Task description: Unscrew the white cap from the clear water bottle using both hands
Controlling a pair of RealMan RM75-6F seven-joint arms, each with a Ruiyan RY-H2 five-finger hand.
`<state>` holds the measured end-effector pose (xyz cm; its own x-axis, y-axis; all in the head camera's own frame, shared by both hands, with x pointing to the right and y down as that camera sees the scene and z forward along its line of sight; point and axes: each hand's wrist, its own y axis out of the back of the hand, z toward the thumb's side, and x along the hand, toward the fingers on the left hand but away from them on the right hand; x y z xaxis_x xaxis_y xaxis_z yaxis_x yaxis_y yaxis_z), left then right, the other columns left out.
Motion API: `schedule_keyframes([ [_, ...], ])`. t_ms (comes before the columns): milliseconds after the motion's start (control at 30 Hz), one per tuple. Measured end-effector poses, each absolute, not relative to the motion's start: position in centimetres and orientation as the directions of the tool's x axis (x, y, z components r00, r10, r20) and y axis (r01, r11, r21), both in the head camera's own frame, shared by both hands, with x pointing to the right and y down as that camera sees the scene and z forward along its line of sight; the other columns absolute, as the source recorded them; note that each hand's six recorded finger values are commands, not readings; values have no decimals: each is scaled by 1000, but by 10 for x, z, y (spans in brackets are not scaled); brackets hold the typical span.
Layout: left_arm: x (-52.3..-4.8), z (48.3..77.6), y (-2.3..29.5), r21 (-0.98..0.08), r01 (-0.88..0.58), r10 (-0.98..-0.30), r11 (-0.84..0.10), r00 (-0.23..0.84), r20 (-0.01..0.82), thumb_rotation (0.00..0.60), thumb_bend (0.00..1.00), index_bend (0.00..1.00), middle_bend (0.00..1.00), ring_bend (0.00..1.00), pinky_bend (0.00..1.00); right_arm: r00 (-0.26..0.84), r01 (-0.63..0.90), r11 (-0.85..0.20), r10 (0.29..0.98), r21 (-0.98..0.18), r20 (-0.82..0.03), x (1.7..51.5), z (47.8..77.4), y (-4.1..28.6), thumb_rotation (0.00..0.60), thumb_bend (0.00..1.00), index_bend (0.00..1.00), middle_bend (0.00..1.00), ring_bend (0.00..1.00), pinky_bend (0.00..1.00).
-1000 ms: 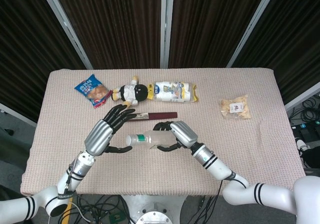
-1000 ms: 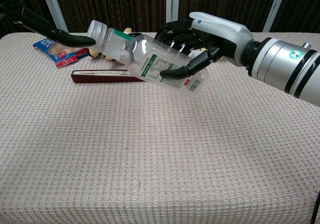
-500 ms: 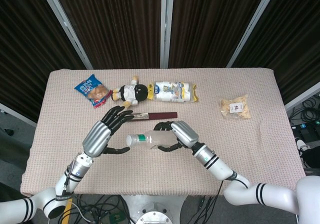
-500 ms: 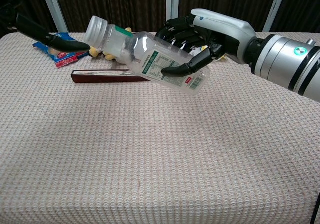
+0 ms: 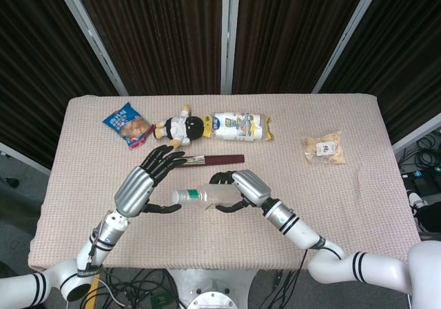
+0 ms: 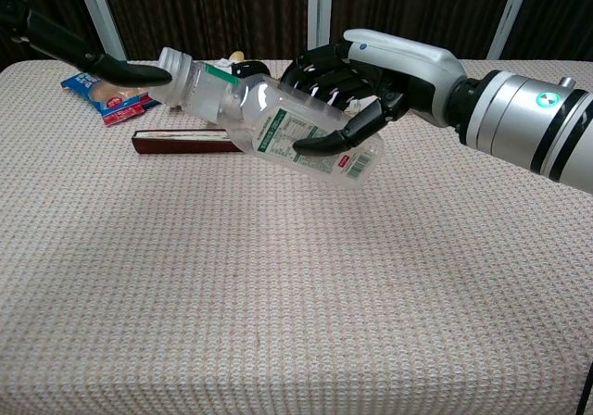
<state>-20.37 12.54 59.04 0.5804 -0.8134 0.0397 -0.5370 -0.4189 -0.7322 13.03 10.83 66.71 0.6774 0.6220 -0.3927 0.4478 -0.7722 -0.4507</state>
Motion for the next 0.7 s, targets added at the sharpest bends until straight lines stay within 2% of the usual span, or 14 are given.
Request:
schedule_keyframes([
  [400, -210, 596, 130, -741, -517, -813, -428, 579, 66, 600, 0, 134, 100, 41, 68, 675, 460, -765, 631, -451, -382, 133, 663, 107, 600, 395, 548, 508, 398, 543],
  [700, -205, 589, 129, -730, -537, -810, -423, 585, 39, 600, 0, 134, 100, 41, 69, 682, 445, -777, 617, -445, -393, 131, 665, 111, 600, 396, 548, 508, 399, 544],
])
